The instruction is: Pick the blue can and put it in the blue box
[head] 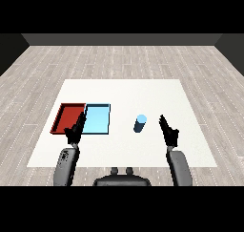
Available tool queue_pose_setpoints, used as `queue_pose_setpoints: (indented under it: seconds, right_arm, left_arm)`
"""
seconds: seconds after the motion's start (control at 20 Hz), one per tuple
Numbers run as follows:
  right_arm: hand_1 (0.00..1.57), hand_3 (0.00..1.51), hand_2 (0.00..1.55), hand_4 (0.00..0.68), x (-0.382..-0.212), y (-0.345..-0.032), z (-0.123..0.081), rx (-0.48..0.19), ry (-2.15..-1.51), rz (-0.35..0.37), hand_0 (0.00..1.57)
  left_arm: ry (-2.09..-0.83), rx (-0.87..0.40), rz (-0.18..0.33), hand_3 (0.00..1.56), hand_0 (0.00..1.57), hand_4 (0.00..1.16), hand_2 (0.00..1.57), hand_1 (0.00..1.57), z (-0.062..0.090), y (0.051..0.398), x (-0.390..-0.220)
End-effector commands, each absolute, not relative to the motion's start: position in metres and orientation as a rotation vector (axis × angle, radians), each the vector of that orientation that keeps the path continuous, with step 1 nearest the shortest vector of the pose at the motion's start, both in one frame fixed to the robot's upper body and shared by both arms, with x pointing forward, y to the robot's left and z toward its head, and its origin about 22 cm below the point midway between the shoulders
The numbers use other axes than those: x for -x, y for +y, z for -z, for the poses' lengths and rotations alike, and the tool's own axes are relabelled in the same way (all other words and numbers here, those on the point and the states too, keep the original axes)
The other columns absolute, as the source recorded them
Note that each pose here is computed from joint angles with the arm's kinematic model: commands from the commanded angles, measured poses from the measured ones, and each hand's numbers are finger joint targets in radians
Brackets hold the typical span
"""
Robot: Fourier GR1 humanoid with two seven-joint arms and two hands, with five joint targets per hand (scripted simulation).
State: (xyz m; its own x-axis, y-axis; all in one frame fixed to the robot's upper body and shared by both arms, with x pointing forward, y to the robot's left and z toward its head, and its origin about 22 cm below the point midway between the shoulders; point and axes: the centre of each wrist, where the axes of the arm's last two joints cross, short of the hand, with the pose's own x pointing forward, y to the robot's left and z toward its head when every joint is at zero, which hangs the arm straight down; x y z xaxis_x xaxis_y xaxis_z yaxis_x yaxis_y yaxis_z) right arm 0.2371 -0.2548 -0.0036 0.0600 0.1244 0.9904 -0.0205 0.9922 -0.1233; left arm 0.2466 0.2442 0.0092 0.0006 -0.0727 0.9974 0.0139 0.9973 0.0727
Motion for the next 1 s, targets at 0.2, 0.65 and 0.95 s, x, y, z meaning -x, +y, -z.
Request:
queue_pose_setpoints:
  seconds: [0.2,0.65,0.95]
  right_arm:
    - [0.0,0.0,0.0,0.0,-0.254,-0.211,0.011,0.082,-1.466,-0.077,0.0]
    - [0.0,0.0,0.0,0.0,-0.261,-0.214,0.003,-0.184,-1.833,-0.079,0.0]
    - [0.0,0.0,0.0,0.0,-0.246,-0.212,0.023,-0.185,-1.818,-0.069,0.0]
  left_arm:
    - [-1.546,-0.061,0.032,0.0,0.0,0.0,0.0,0.0,0.004,0.247,-0.236]
    - [-1.918,-0.03,-0.029,0.0,0.0,0.0,0.0,0.0,0.004,0.244,-0.239]
    - [-1.938,-0.046,-0.016,0.0,0.0,0.0,0.0,0.0,0.013,0.246,-0.227]
